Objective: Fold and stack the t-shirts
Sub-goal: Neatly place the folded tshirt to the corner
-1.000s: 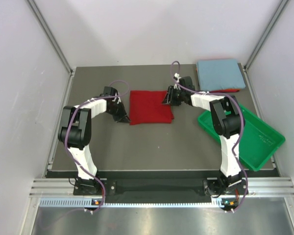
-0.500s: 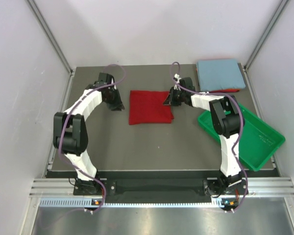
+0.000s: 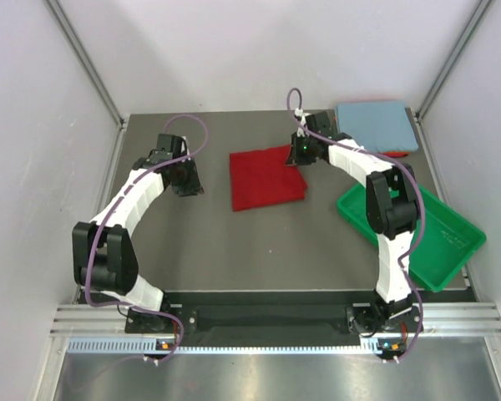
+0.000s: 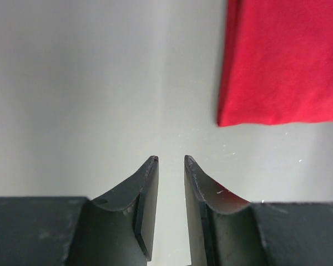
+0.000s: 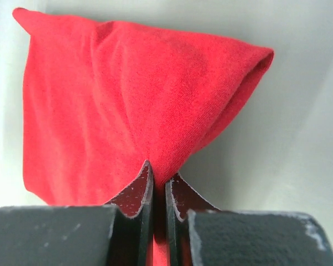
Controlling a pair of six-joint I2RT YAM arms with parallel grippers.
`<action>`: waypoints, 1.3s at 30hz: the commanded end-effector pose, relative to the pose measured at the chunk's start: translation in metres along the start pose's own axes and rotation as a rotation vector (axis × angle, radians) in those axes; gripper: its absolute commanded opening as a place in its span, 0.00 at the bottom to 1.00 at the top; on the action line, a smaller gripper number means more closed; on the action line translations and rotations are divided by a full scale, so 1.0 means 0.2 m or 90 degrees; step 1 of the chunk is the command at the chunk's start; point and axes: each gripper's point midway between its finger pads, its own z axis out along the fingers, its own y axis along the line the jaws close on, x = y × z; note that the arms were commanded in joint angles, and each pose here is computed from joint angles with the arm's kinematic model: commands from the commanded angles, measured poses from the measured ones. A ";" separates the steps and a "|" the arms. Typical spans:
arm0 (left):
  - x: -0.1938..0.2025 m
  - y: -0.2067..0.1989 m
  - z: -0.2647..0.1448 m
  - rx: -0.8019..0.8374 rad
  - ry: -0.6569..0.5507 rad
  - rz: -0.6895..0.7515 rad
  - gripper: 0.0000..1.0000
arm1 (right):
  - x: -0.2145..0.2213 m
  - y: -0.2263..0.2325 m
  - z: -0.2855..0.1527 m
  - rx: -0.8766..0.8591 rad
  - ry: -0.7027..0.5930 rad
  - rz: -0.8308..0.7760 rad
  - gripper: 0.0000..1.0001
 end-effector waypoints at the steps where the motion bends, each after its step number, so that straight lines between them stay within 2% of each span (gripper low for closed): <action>1: -0.06 0.00 -0.03 0.002 -0.040 0.020 0.31 | -0.26 0.05 -0.19 0.033 -0.061 -0.069 0.00; 3: -0.06 0.00 -0.03 0.002 -0.040 0.021 0.31 | -0.26 0.03 -0.20 0.055 -0.046 -0.082 0.00; 10: -0.04 -0.02 -0.03 0.021 -0.032 0.023 0.31 | -0.41 -0.05 -0.37 0.145 -0.073 -0.152 0.00; 17: -0.04 -0.03 -0.03 0.024 -0.031 0.024 0.32 | -0.51 -0.22 -0.53 0.267 -0.082 -0.249 0.00; 26: -0.03 -0.03 -0.01 0.029 -0.023 0.021 0.33 | -0.74 -0.45 -0.73 0.341 -0.134 -0.252 0.00; 33: -0.02 -0.04 -0.01 0.036 -0.023 0.022 0.33 | -0.84 -0.56 -0.81 0.370 -0.158 -0.253 0.00; 39: -0.01 -0.04 0.00 0.037 -0.017 0.022 0.33 | -0.97 -0.63 -0.90 0.383 -0.210 -0.249 0.00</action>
